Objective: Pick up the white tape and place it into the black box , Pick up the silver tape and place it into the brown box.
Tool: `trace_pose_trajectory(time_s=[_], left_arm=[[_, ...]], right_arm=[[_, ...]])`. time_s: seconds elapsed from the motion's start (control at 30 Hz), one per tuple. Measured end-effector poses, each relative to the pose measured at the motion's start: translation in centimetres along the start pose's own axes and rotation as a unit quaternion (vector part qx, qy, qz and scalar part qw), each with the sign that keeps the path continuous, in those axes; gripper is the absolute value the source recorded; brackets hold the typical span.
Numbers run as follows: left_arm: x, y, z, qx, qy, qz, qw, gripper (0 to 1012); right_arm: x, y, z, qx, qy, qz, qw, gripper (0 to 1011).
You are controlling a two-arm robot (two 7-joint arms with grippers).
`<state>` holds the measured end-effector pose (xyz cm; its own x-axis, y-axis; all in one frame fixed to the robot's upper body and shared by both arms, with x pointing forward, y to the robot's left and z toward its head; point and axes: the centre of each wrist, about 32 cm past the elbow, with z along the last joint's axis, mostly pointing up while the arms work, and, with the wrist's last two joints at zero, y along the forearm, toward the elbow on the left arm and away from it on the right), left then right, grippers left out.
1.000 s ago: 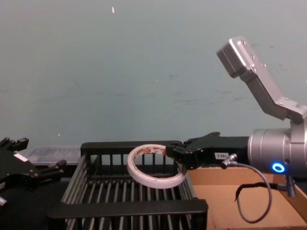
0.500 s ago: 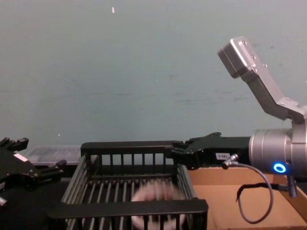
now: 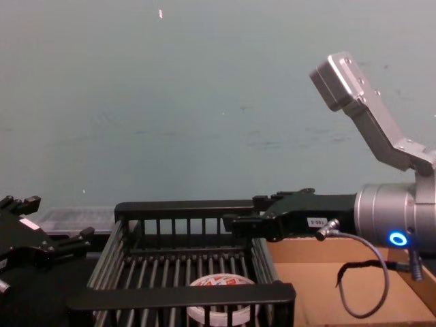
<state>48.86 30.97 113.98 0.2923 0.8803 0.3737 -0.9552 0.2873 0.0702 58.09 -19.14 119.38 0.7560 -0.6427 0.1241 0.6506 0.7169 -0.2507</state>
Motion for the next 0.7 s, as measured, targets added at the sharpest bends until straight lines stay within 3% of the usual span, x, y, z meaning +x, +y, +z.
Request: trace_pose_trajectory(time_s=[0.33, 0.7], left_arm=[[0.00, 0.00, 0.00, 0.000, 0.000, 0.000, 1.0000, 1001], [0.00, 0.00, 0.00, 0.000, 0.000, 0.000, 1.0000, 1001]], right_arm=[[-0.01, -0.01, 0.00, 0.000, 0.000, 0.000, 1.0000, 983], [0.01, -0.41, 0.24, 0.003, -0.001, -0.009, 1.0000, 1002]])
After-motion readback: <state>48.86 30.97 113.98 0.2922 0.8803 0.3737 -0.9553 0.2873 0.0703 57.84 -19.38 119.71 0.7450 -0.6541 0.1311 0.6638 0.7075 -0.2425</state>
